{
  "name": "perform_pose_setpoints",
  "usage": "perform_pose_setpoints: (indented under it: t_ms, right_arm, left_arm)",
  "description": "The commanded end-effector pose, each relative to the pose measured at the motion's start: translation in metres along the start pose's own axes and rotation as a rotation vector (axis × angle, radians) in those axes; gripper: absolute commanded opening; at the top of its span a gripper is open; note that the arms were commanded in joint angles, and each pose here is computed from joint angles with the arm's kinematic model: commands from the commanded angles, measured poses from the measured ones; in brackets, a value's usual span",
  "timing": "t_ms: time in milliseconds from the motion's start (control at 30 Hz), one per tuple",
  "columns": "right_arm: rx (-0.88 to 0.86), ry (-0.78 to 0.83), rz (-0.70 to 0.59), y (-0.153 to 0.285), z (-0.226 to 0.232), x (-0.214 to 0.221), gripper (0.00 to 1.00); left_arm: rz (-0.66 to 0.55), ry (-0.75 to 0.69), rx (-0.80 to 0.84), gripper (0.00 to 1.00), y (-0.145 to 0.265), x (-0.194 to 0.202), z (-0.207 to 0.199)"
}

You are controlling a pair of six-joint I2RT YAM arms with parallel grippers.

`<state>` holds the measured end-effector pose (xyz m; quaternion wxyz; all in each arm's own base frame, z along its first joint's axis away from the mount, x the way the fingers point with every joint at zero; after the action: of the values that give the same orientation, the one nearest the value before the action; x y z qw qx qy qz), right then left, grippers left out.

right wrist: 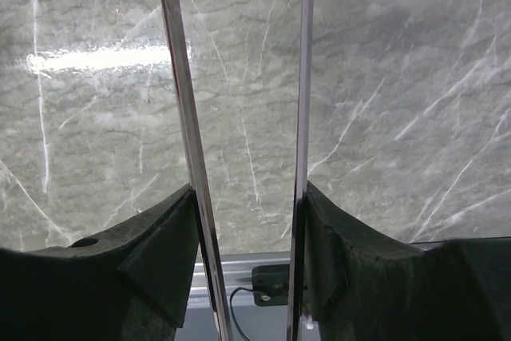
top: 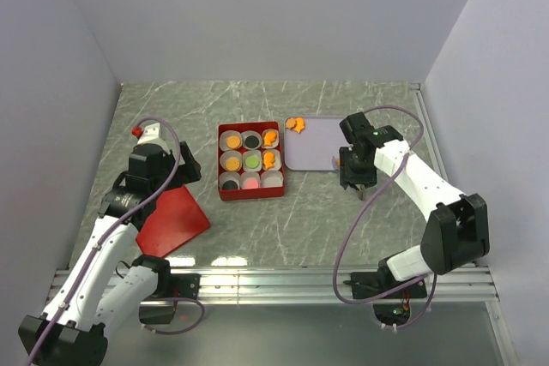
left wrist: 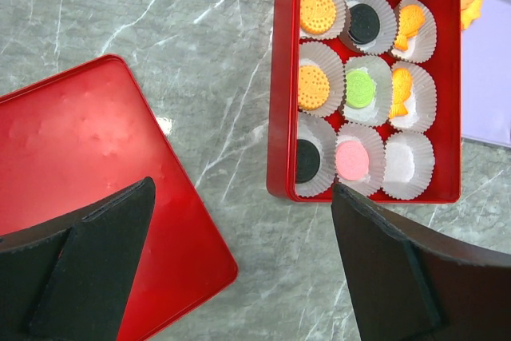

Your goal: Pack the cookies

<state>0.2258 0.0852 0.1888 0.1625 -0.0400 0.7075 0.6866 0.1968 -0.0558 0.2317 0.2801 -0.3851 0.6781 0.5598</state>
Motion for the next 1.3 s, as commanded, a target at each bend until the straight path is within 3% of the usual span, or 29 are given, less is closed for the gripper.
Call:
perform_pose_setpoints:
  t_ms: [0, 233, 833, 1267]
  right_arm:
    - [-0.016, 0.007, -0.035, 0.005, 0.002, -0.011, 0.54]
    - [-0.023, 0.008, -0.011, 0.005, 0.001, -0.006, 0.42]
    - [-0.045, -0.016, -0.078, 0.027, 0.009, -0.031, 0.41]
    - [-0.178, -0.057, -0.145, 0.081, 0.026, -0.058, 0.39]
  left_arm:
    - [-0.04, 0.0, 0.002, 0.98, 0.001, -0.006, -0.001]
    - [-0.042, 0.001, -0.002, 0.98, 0.001, -0.007, -0.001]
    - [-0.049, 0.0, 0.009, 0.98, 0.002, -0.008, -0.002]
    - [-0.066, -0.001, 0.02, 0.98, 0.006, -0.01, -0.003]
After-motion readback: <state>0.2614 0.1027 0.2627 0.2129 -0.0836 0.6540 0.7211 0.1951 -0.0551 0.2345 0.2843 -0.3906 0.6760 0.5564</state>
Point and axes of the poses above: each gripper's point midway between its finger pads, its own y axis back along the fingers, its own z axis along the line the jaws close on, x = y × z, the point moved 8 cm from there along y, back along the fingers, and after that the axes turned 7 degrees about -y, right-handed, at the moved point
